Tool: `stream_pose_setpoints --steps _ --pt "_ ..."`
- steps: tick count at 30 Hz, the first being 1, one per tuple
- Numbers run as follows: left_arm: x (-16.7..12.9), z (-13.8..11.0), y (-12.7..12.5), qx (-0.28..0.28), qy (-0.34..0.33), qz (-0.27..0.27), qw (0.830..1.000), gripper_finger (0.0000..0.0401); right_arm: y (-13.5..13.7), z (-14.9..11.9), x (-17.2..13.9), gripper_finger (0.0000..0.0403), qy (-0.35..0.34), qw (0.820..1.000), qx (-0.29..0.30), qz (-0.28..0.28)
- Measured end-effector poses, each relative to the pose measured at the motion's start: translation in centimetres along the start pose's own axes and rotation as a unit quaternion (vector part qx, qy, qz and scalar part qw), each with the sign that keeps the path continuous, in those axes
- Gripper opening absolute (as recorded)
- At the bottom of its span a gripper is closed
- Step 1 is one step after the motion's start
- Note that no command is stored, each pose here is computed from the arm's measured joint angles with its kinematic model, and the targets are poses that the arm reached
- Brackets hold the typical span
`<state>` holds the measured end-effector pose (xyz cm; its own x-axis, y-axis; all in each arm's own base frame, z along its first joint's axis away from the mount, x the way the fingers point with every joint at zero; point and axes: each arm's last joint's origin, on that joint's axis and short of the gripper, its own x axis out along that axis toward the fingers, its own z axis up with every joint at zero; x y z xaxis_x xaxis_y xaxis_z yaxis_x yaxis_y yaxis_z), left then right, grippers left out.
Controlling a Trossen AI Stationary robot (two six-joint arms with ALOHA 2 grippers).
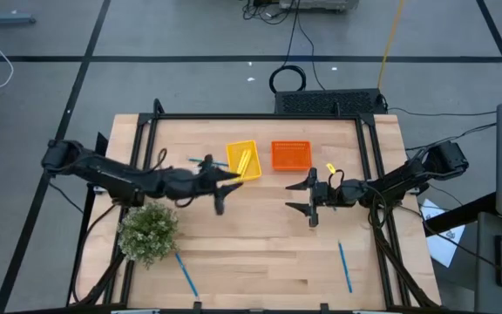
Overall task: Sort pens & pencils
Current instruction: Put the bottom right blue pencil into the orange basket
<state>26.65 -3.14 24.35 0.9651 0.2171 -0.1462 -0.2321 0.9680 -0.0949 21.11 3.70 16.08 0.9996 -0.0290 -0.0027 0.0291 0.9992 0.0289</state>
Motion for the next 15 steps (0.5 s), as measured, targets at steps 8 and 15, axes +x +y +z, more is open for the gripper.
stream_pose_setpoints --steps 8,15 --pt "-4.1 -2.8 0.0 0.038 -0.093 -0.049 0.994 0.0134 0.0 0.1 0.0 0.0226 -0.008 1.0 0.001 0.0" --pt "-5.0 -4.2 0.8 0.041 -0.089 -0.038 0.995 0.0134 0.0 0.2 0.0 0.0226 -0.01 1.0 -0.004 0.0"
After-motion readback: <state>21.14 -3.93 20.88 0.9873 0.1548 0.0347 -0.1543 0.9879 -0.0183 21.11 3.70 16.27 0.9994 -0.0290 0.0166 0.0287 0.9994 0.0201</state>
